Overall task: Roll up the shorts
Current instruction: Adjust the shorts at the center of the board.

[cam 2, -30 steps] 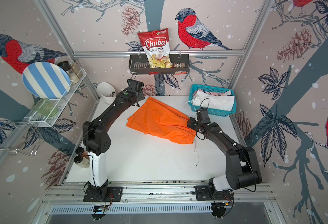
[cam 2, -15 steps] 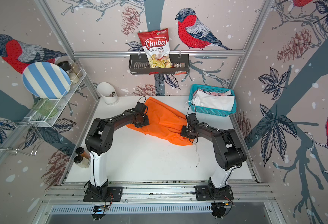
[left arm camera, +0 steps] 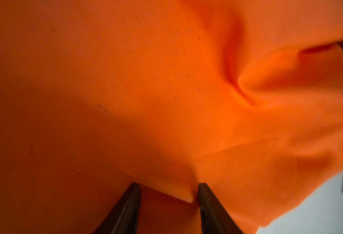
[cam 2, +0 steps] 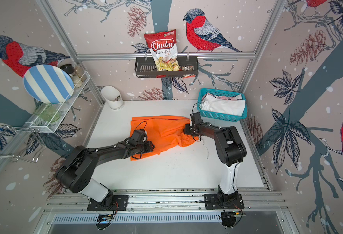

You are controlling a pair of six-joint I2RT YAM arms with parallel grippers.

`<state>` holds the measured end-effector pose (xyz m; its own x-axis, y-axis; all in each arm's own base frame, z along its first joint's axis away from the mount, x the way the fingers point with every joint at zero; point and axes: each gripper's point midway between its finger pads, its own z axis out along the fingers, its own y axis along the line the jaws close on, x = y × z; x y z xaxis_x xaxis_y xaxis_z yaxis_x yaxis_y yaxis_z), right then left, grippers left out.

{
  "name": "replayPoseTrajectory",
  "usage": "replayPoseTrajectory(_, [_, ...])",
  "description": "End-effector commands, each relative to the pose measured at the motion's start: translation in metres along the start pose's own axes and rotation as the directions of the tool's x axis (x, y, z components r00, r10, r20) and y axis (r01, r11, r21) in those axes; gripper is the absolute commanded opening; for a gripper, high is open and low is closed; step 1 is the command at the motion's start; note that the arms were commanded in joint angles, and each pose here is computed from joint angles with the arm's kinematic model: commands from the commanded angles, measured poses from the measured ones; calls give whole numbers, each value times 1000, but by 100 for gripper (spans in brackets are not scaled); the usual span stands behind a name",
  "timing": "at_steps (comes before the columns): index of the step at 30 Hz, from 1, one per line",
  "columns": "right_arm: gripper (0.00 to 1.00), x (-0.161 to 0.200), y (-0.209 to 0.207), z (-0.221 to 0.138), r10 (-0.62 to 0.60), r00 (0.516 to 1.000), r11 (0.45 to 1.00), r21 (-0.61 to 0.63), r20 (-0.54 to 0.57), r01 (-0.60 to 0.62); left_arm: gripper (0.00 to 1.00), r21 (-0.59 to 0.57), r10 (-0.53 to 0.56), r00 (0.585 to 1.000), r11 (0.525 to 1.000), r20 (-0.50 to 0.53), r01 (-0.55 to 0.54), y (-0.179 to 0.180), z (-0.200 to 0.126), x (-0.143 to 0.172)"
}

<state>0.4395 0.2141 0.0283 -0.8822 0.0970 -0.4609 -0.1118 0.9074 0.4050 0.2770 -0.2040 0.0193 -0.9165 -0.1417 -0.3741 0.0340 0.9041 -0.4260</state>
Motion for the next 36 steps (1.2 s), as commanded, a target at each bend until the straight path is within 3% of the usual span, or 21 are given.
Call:
replayPoseTrajectory(1, [45,-16,26,21,-60,998,995,-80,-10,59,53,-93,-100,974,992,-205,82,21,-14,82])
replayPoseTrajectory(4, [44,-39,62,43,-131,991,974,-183,16,132,54,35,-68,978,996,-197,76,-16,-29,96])
replayPoseTrajectory(6, [44,-55,79,44,-153,988,964,-216,30,156,54,102,-33,986,994,-165,50,-42,-43,88])
replayPoseTrajectory(9, [43,-74,94,18,-150,986,970,-184,66,160,54,140,17,997,990,-77,-6,-70,-71,58])
replayPoseTrajectory(11, [43,-75,102,-8,-137,987,976,-159,84,149,57,100,35,999,994,1,-35,-73,-88,36])
replayPoseTrajectory(14, [45,-50,115,-39,-144,987,974,-165,78,155,62,24,68,993,997,97,-70,-67,-100,4])
replayPoseTrajectory(19, [46,42,139,-57,-168,985,970,-188,-47,156,63,-95,2,999,995,54,3,-14,-78,-26])
replayPoseTrajectory(25, [47,141,164,-43,-209,960,946,-289,-186,150,61,-158,-51,998,986,23,54,32,-59,-47])
replayPoseTrajectory(29, [45,156,124,-22,-118,963,971,-230,-242,61,59,-150,-72,997,986,4,72,37,-58,-50])
replayPoseTrajectory(36, [43,109,25,-5,21,975,998,-61,-220,-35,58,-31,-60,997,998,41,61,16,-79,-48])
